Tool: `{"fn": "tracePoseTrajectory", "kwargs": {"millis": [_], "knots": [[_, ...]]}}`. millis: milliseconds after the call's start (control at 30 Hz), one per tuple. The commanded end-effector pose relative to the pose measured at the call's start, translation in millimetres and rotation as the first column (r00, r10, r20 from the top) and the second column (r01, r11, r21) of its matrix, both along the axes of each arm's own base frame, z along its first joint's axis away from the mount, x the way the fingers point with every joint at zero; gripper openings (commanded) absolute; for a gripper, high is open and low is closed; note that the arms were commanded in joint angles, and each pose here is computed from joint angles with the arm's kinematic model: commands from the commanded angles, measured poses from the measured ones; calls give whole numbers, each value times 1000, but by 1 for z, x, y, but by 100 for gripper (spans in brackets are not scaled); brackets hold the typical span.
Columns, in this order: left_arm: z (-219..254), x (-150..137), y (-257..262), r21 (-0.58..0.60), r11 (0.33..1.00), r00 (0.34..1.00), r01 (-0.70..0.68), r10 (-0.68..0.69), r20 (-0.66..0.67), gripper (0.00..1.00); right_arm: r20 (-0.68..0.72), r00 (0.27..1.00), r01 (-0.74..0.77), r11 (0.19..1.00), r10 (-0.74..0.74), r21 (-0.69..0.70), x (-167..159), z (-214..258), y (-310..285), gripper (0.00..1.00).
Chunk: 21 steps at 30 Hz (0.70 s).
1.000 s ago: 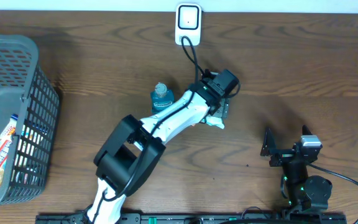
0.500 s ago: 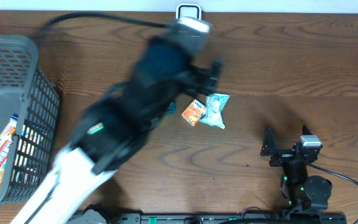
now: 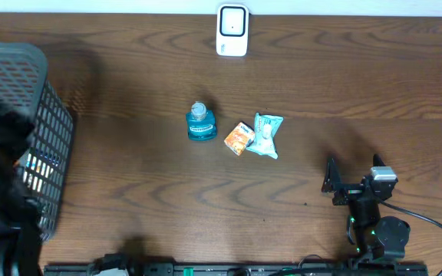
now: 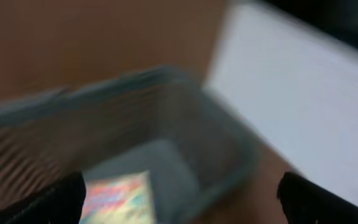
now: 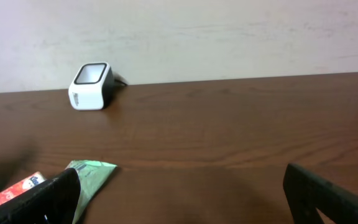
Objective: Scan the item barcode
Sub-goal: 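Return the left gripper into the basket and grasp the dark green box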
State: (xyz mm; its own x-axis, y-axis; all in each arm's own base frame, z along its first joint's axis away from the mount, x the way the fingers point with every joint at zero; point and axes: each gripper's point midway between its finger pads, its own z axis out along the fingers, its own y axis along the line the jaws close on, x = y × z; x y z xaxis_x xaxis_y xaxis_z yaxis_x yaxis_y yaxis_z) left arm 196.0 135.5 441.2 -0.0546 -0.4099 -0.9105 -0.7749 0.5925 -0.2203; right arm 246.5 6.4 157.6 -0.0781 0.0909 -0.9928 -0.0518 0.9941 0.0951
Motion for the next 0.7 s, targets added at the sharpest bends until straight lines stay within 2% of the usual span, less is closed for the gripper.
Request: {"fn": "tracePoseTrajectory", "kwargs": {"millis": [0, 100, 200, 333, 467, 667], "knots": [[-26, -13, 30, -194, 960, 977, -200, 211, 37, 98, -2, 1000, -6, 1000, 6, 9, 0, -1, 2, 99], [-58, -8, 53, -316, 915, 967, -252, 248, -53, 98, -2, 1000, -6, 1000, 6, 9, 0, -1, 2, 99], [-86, 6, 61, -428, 871, 971, -240, 212, -113, 98, -2, 1000, -6, 1000, 6, 9, 0, -1, 2, 99], [-123, 4, 70, -467, 827, 939, -313, 195, -284, 98, -2, 1000, -6, 1000, 6, 9, 0, -1, 2, 99], [-164, -4, 84, -541, 700, 873, -466, 264, -410, 98, -2, 1000, -6, 1000, 6, 9, 0, -1, 2, 99], [-217, -24, 106, -557, 538, 753, -633, 262, -603, 98, -2, 1000, -6, 1000, 6, 9, 0, -1, 2, 99]]}}
